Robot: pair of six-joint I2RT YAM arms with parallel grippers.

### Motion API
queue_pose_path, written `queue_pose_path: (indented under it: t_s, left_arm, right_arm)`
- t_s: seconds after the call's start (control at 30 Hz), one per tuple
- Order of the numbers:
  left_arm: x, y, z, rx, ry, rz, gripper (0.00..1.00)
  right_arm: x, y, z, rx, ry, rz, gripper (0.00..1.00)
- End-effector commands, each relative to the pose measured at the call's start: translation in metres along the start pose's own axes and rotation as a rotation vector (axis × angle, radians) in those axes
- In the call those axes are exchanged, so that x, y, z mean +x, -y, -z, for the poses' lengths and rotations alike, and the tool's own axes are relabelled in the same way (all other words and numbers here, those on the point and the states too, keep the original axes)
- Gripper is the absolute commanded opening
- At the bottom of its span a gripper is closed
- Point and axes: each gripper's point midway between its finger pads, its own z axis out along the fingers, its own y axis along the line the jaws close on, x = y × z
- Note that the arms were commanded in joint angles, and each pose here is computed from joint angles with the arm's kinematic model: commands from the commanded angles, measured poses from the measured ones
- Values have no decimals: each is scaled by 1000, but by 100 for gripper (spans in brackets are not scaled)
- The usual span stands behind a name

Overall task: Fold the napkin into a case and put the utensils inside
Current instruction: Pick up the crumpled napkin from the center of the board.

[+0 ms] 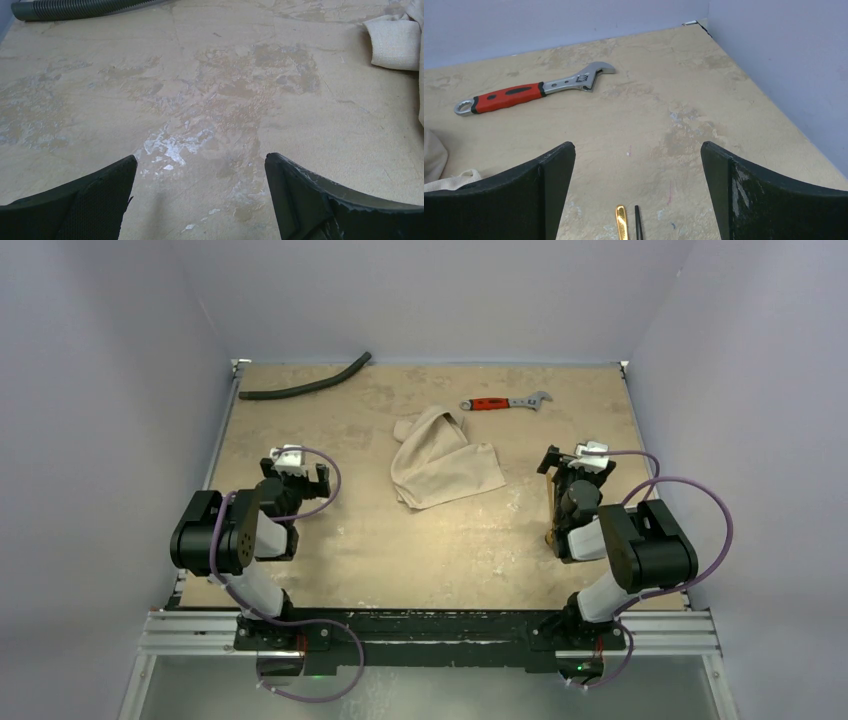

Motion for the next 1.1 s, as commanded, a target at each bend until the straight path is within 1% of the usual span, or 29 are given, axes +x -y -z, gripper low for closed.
queue_pose_path:
  t_s: [0.0,0.17,0.2,0.23,0.27,0.3,0.33,0.37,0.4,0.47,0.5,0.53,0.6,0.63,0.67,0.73,0.77,0.8,0.83,0.87,0.9,0.93,0.97,1.07]
  left_arm:
    - [-21,1,-5,3,70,-4,99]
    - [-22,2,-5,9,70,-9,99]
    - [-23,5,-5,30,75,-13,99]
    - [-29,14,-4,89,93,-38,99]
    - [-29,16,-1,100,78,-69,99]
    - [-39,19,1,119,104,-65,99]
    - [-47,22,0,154,103,-57,99]
    - [-59,23,-3,174,91,-54,99]
    - [-63,24,-7,189,36,-30,99]
    - [-74,32,-15,258,-64,-5,99]
    - [-81,36,-17,287,-106,8,99]
    - [-88,39,-19,310,-137,21,99]
    - [-98,43,-18,335,-179,37,99]
    - [-107,41,-18,335,-178,16,99]
    - [-116,38,-17,325,-172,-17,99]
    - [-136,30,-17,288,-142,-49,99]
    - [-142,32,-16,305,-139,-50,99]
    - [-144,35,-16,325,-154,-37,99]
    - [-143,37,-17,330,-170,-14,99]
    - [-142,39,-20,342,-193,19,99]
    - [-131,46,-21,397,-245,25,99]
    - [-130,60,-18,498,-278,2,99]
    - [-125,67,-17,537,-306,1,99]
    - [-116,81,-16,570,-342,-10,99]
  right_arm:
    - [-24,-3,-4,-10,87,-31,99]
    - [-26,-2,-4,-6,92,-33,99]
    - [-35,3,-4,28,116,-30,99]
    - [-41,-4,-4,-12,118,-12,99]
    - [-54,-11,-7,-23,124,13,99]
    - [-61,-15,-12,-19,85,28,99]
    - [-74,-21,-23,-9,41,-14,99]
    - [-80,-27,-31,-8,-37,-21,99]
    - [-90,-34,-37,-9,-84,-63,99]
    - [-100,-53,-46,-38,-173,-216,99]
    - [-106,-59,-50,-32,-197,-296,99]
    - [-105,-65,-51,-37,-248,-344,99]
    - [-111,-94,-45,-206,-318,-384,99]
    - [-121,-109,-38,-312,-304,-399,99]
    - [-132,-114,-33,-362,-261,-406,99]
    - [-143,-121,-17,-437,-207,-438,99]
    - [-144,-122,-14,-447,-192,-437,99]
    - [-130,-124,-11,-423,-244,-402,99]
    - [-117,-129,-11,-380,-291,-334,99]
    - [-96,-133,-9,-304,-365,-242,99]
    - [-78,-131,-9,-223,-428,-174,98]
    - [-63,-137,-4,-214,-477,-147,95]
    - [-50,-141,3,-217,-514,-152,94]
    - [-23,-142,22,-203,-558,-185,88]
